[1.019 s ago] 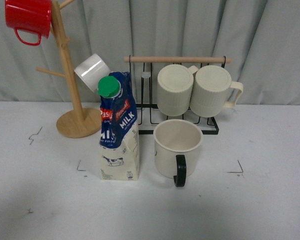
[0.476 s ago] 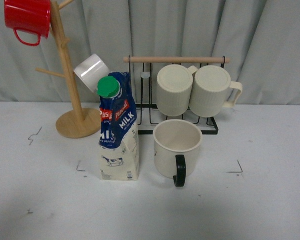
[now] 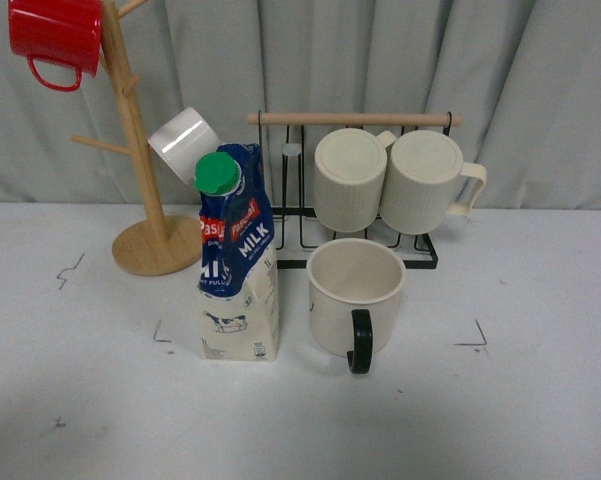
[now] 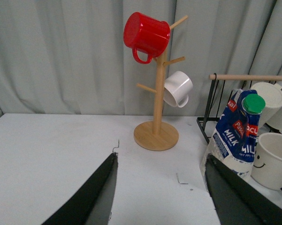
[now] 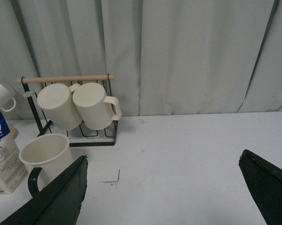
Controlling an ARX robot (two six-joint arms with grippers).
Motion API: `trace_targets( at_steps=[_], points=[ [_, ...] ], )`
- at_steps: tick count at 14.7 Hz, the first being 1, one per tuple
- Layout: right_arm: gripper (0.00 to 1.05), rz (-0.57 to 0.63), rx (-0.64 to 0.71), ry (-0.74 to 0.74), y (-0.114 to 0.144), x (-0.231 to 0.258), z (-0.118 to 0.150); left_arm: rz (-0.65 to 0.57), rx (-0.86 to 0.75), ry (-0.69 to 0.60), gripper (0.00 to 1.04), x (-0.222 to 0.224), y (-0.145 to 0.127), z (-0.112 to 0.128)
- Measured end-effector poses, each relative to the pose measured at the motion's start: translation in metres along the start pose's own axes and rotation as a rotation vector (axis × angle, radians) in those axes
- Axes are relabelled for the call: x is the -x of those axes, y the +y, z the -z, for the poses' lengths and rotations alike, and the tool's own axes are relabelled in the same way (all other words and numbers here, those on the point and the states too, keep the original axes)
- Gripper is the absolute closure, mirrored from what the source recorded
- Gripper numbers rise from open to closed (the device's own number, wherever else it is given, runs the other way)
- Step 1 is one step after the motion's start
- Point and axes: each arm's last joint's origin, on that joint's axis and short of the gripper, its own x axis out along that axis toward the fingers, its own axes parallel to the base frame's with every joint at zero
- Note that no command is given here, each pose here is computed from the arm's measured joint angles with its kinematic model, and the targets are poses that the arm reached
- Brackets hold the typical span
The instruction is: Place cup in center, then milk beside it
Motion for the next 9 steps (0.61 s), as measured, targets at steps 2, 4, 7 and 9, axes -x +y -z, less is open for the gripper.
trace_targets(
  at_steps=[2, 4, 7, 9],
  points=[
    [0.06, 0.000, 0.000, 0.000, 0.0000, 0.0000, 0.0000, 0.000, 0.000, 0.000, 0.36, 0.0000, 0.0000, 0.0000],
    [0.06, 0.000, 0.000, 0.000, 0.0000, 0.0000, 0.0000, 0.000, 0.000, 0.000, 0.29, 0.0000, 0.0000, 0.0000],
    [0.06, 0.000, 0.000, 0.000, 0.0000, 0.0000, 0.0000, 0.000, -0.002, 0.000, 0.05, 0.0000, 0.0000, 0.0000],
    [0.06, 0.000, 0.000, 0.000, 0.0000, 0.0000, 0.0000, 0.000, -0.002, 0.000, 0.07, 0.0000, 0.0000, 0.0000]
  ],
)
